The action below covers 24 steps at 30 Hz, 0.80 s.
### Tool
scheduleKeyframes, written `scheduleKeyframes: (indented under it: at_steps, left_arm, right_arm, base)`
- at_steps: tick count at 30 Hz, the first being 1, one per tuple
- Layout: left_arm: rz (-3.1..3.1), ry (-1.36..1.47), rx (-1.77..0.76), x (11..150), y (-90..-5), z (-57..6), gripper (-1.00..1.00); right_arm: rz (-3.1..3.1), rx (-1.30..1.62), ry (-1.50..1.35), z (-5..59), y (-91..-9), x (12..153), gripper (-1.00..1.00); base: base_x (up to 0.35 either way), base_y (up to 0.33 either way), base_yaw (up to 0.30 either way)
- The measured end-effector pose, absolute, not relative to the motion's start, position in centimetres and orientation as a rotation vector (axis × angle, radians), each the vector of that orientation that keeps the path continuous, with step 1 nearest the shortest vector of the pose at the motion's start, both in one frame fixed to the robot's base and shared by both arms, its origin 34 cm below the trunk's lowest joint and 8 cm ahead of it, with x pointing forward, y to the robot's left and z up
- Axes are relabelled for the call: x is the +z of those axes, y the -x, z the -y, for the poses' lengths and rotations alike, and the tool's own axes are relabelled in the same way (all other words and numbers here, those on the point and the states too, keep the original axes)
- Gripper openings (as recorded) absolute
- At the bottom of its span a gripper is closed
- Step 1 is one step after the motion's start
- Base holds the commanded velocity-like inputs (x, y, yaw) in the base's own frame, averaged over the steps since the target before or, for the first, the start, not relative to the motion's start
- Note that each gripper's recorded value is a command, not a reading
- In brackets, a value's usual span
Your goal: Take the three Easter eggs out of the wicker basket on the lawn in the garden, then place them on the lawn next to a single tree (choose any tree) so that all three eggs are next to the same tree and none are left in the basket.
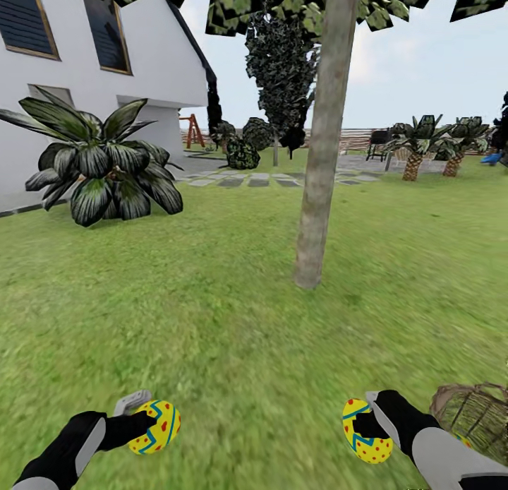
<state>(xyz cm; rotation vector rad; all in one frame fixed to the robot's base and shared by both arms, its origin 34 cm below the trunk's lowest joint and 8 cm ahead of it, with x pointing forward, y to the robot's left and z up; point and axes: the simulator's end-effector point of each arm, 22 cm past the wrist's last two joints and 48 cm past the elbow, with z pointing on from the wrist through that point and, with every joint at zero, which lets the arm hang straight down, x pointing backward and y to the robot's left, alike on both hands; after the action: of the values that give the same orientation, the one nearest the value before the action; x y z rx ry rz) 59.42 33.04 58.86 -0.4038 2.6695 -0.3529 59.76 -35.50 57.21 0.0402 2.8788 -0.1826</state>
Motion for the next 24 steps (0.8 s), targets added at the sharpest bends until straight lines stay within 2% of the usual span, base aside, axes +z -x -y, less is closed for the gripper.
scheduleKeyframes:
  at_steps: [24]
  left_arm:
    - [-2.671, 0.403, -0.354, 58.8, -59.36, -32.95, -1.0]
  right_arm:
    - [-2.884, -0.177, -0.035, 35.09, -59.61, 57.05, -1.0]
  base:
    - [0.22, 0.291, -0.299]
